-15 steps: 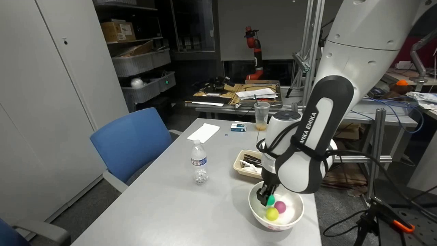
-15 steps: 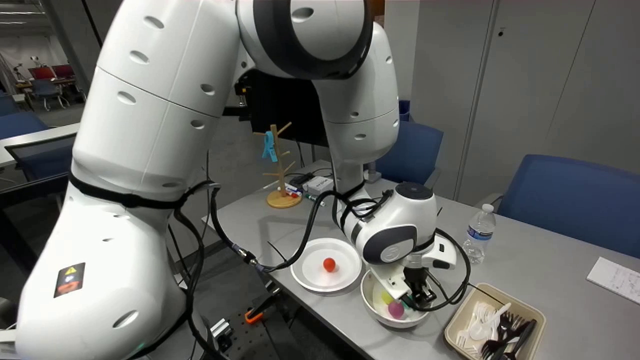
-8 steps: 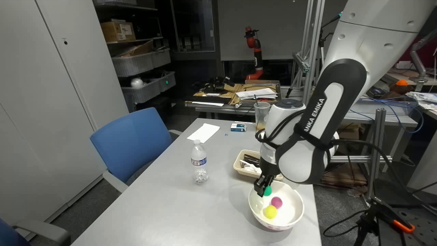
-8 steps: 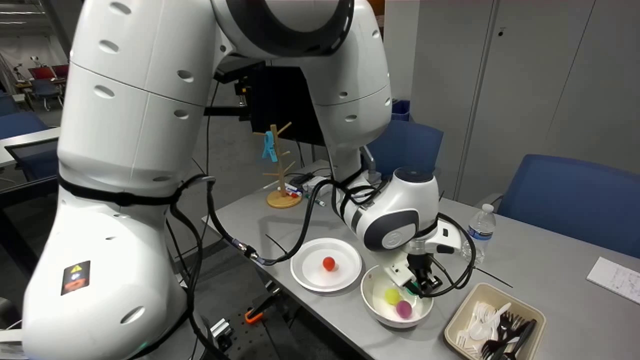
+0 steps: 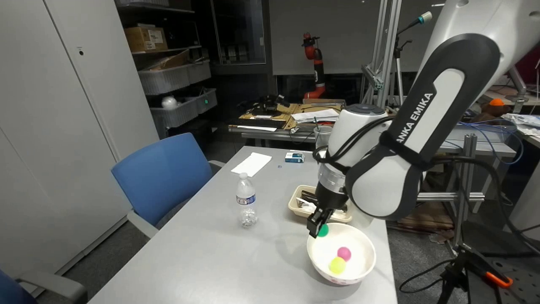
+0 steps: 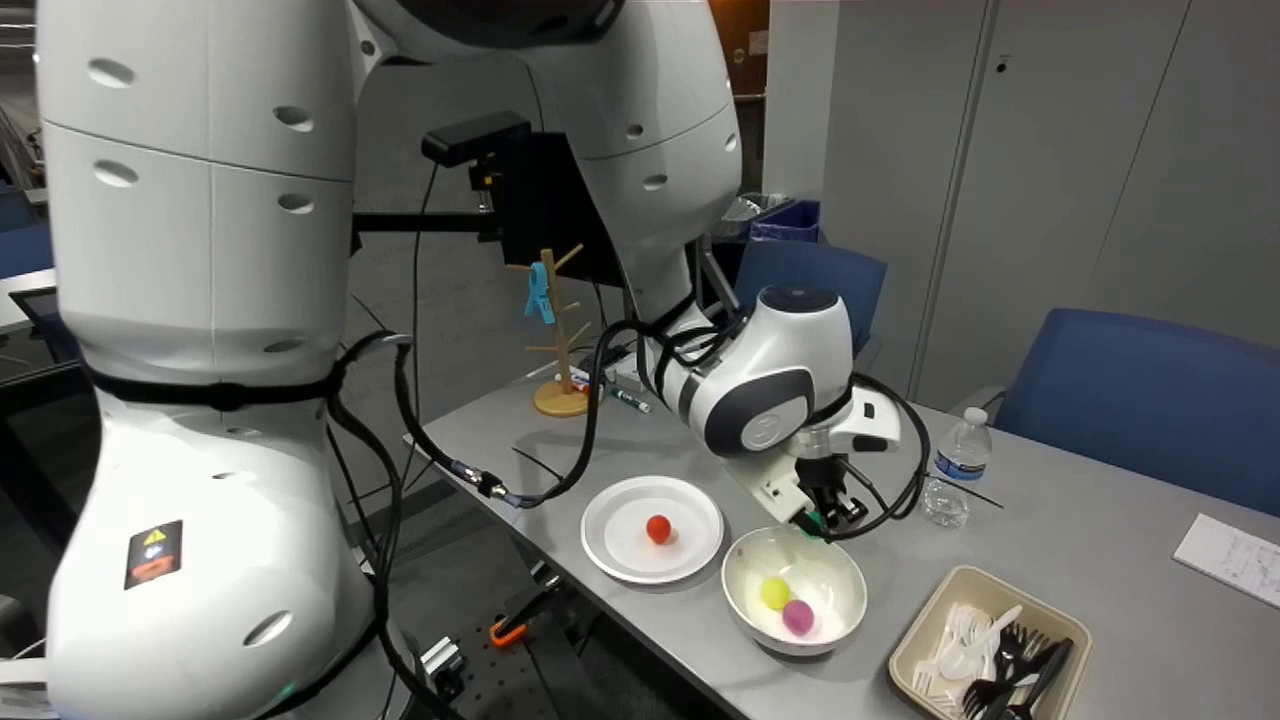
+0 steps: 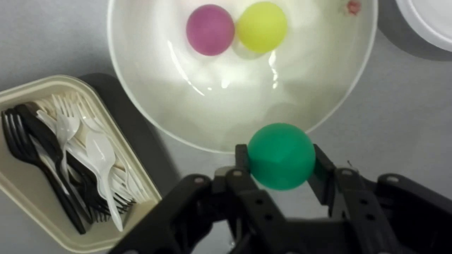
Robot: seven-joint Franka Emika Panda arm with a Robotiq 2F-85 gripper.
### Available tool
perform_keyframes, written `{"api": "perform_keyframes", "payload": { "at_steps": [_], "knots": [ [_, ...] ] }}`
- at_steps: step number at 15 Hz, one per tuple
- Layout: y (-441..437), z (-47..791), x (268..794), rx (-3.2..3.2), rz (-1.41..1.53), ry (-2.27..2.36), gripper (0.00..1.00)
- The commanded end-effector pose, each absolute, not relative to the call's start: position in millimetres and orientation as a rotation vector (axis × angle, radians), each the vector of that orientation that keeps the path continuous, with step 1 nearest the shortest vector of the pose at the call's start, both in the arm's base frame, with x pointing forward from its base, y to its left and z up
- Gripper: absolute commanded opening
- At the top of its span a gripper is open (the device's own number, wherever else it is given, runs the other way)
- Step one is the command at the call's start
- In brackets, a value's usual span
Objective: Take the red and green balls out of the white bowl
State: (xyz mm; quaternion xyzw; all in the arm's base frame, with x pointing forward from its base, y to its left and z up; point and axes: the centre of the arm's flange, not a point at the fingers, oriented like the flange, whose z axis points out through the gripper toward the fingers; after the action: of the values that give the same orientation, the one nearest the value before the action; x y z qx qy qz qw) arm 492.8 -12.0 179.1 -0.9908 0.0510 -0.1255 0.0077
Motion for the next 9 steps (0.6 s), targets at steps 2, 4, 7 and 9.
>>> {"api": "perform_keyframes", "payload": {
  "at_steps": [2, 4, 7, 9],
  "knots": [
    [17, 209, 480, -2.980, -0.445, 0.127, 0.18],
    [31, 214, 479, -2.936, -0.437, 0.126, 0.18],
    [44, 218, 476, -2.887, -0.407, 0.127, 0.18],
    [57, 199, 478, -2.861, -0.384, 0.133, 0.18]
  ]
}}
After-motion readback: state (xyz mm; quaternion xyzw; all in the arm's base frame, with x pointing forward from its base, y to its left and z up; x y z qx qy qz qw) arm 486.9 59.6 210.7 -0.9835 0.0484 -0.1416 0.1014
